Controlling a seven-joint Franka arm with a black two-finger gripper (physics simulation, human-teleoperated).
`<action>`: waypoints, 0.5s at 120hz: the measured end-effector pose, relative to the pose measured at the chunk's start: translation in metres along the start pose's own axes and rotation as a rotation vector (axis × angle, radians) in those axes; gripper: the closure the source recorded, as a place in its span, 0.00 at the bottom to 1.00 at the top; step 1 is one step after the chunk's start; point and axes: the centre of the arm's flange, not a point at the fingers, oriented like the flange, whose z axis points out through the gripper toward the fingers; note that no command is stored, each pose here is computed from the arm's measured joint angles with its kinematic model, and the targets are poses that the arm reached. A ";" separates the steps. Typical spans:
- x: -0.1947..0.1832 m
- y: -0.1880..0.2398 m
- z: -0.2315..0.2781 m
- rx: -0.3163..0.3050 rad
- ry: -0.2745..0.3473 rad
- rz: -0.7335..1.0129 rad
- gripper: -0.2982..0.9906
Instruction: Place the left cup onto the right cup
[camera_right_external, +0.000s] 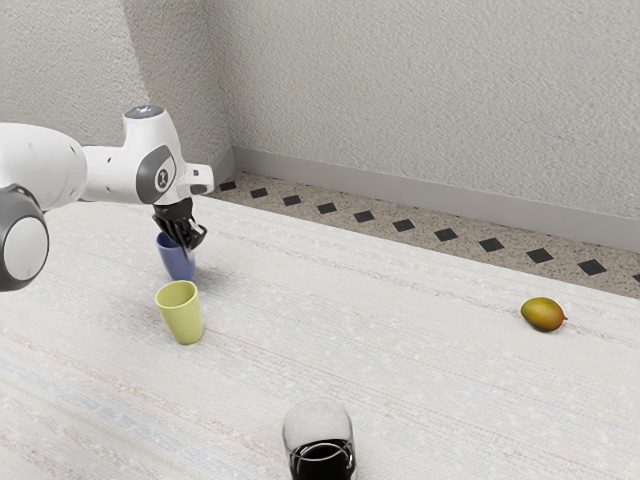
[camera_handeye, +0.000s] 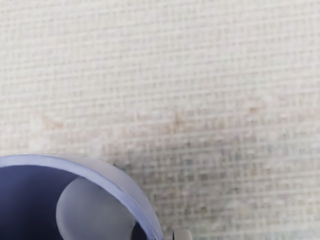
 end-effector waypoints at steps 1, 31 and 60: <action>0.000 0.000 0.000 0.000 0.000 0.001 0.79; 0.000 -0.001 -0.036 0.017 0.045 0.012 0.83; -0.023 0.019 -0.117 0.014 0.092 0.030 0.84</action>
